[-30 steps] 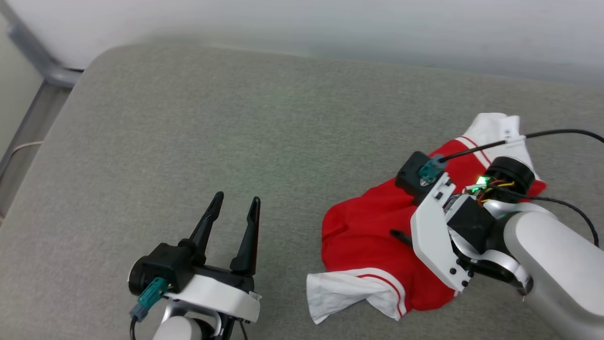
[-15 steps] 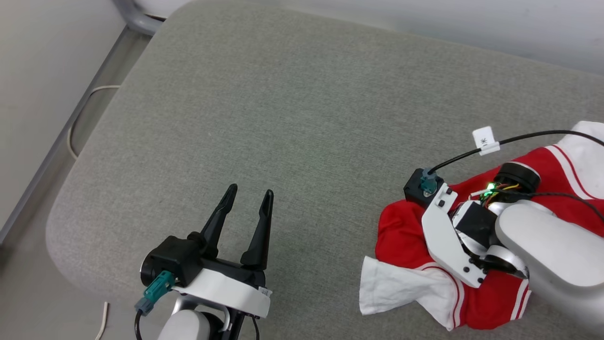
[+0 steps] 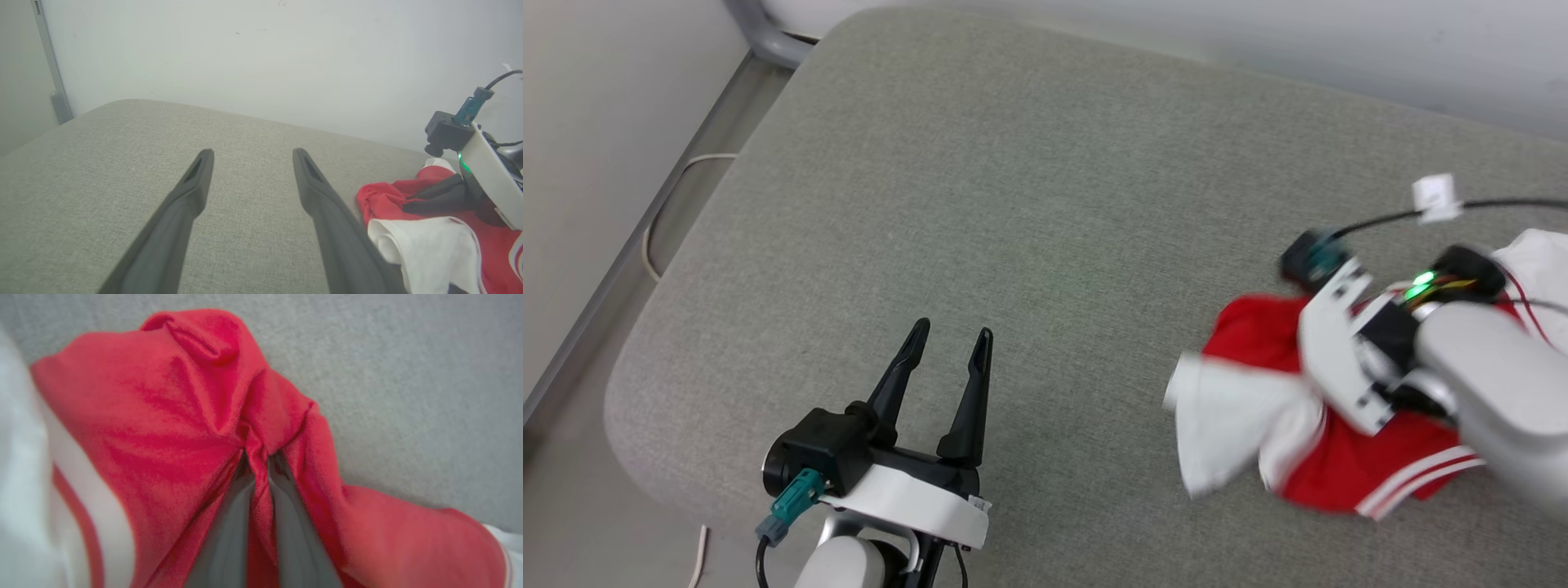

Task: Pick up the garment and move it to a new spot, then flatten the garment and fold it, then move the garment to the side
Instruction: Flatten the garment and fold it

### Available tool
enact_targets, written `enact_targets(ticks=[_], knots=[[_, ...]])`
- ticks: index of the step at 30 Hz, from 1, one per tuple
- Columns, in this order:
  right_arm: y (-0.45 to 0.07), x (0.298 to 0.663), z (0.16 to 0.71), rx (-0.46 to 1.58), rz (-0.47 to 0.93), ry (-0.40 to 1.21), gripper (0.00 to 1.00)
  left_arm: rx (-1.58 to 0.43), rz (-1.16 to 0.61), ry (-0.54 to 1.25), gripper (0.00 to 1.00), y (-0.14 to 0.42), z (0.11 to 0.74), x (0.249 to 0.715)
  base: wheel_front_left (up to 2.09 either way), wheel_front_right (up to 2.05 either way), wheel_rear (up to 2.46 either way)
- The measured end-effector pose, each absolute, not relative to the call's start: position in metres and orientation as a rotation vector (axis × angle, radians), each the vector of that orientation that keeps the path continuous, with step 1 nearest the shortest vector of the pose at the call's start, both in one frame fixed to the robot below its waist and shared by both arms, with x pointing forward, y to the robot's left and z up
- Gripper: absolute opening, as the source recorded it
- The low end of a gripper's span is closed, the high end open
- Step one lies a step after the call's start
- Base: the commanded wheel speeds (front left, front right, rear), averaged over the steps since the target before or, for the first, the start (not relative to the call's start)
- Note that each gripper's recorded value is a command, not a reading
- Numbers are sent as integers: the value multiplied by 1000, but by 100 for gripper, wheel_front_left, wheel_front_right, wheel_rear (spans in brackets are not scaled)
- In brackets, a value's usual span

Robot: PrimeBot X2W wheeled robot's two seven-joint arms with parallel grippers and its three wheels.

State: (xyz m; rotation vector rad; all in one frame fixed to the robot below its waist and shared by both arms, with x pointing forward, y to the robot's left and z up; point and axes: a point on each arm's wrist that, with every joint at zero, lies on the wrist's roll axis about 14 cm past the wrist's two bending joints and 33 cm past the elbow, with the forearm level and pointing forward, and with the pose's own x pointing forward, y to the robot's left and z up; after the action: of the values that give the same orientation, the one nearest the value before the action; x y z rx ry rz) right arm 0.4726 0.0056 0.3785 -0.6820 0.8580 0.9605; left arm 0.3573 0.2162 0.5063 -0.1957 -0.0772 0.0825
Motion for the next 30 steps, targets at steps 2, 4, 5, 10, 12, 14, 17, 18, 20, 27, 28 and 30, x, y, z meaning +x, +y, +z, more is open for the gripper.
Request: enact_targets(ticks=[2,4,5,10,12,14,17,18,20,27,28,30], knots=[[-11,496,387,-657,863,836,0,-198,72,-83,100,213,508,358,0,0,0],[-33,512,389,-655,769,834,0,-200,64,-90,100,211,510,359,0,0,0],[-38,515,390,-663,745,830,0,-201,60,-92,100,210,511,359,0,0,0],[-37,509,389,-610,725,803,0,-200,47,-94,100,206,511,358,0,0,0],[-36,508,390,-579,724,780,0,-200,41,-93,100,204,511,359,0,0,0],[-34,508,393,-559,724,753,0,-196,32,-94,100,201,511,360,0,0,0],[-28,506,399,-519,731,703,100,-195,26,-97,100,200,512,360,0,0,0],[-27,507,404,-501,730,674,100,-193,24,-97,100,199,512,359,0,0,0],[-24,511,418,-452,723,604,100,-192,21,-102,100,199,513,360,0,0,0],[-39,524,481,-274,655,314,100,-192,-20,-128,100,189,521,365,0,0,0],[-47,525,491,-244,633,269,100,-197,-26,-134,100,187,523,367,0,0,0],[-64,526,512,-184,584,171,100,-203,-42,-144,100,183,526,369,0,0,0]])
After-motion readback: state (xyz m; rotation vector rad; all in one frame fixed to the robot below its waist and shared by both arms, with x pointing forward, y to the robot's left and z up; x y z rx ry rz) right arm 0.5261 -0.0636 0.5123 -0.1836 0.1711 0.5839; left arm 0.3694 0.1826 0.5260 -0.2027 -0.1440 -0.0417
